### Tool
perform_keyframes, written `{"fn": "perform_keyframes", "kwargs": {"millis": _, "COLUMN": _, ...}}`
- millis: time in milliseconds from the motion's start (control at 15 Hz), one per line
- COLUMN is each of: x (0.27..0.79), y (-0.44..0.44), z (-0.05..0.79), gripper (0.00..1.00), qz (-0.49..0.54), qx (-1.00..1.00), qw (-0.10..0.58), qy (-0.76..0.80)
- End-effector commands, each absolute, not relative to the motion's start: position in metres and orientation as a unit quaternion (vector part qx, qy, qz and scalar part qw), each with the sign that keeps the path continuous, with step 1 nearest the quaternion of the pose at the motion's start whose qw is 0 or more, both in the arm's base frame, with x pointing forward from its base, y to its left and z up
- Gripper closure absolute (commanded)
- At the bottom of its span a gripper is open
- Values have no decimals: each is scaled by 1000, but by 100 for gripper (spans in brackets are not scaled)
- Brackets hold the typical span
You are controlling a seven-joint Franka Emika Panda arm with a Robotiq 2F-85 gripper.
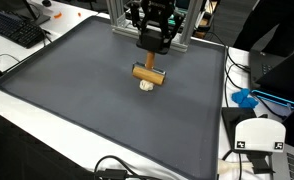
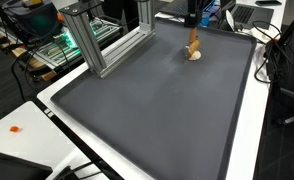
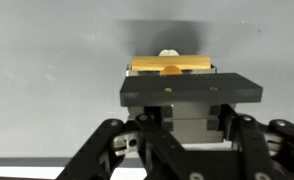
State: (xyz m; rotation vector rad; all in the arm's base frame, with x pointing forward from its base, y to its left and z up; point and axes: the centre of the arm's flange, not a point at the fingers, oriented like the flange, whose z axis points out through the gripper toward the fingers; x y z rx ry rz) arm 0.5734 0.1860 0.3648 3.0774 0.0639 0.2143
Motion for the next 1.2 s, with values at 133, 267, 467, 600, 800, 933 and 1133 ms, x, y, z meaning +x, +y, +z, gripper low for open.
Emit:
{"fn": "perform_keyframes", "kwargs": {"millis": 133, "x": 563, "y": 182, "z": 367, "gripper": 65, "qz": 50, "qx": 998, "qw": 28, "qy": 36}}
{"fn": "perform_keyframes", "kwargs": {"millis": 267, "x": 563, "y": 182, "z": 368, "gripper": 65, "qz": 52, "qx": 998, "qw": 28, "qy": 38}}
{"fn": "perform_keyframes", "kwargs": {"millis": 467, "x": 562, "y": 185, "z": 364, "gripper": 65, "qz": 60, "qx": 997, "qw": 25, "qy": 48}}
{"fn": "perform_keyframes", "kwargs": {"millis": 600, "x": 564, "y": 188, "z": 361, "gripper": 65, "qz": 72, "qx": 996, "qw": 18, "qy": 50}}
{"fn": "perform_keyframes", "kwargs": {"millis": 800, "x": 566, "y": 191, "z": 360, "gripper": 65, "qz": 92, "qx": 994, "qw": 13, "qy": 55}}
{"fn": "perform_keyframes", "kwargs": {"millis": 933, "x": 567, "y": 192, "z": 357, "gripper": 65, "qz": 97, "qx": 994, "qw": 10, "qy": 56}}
{"fn": "perform_keyframes", "kwargs": {"millis": 1133, "x": 568, "y": 194, "z": 352, "gripper": 65, "qz": 106, "qx": 993, "qw": 7, "qy": 58}}
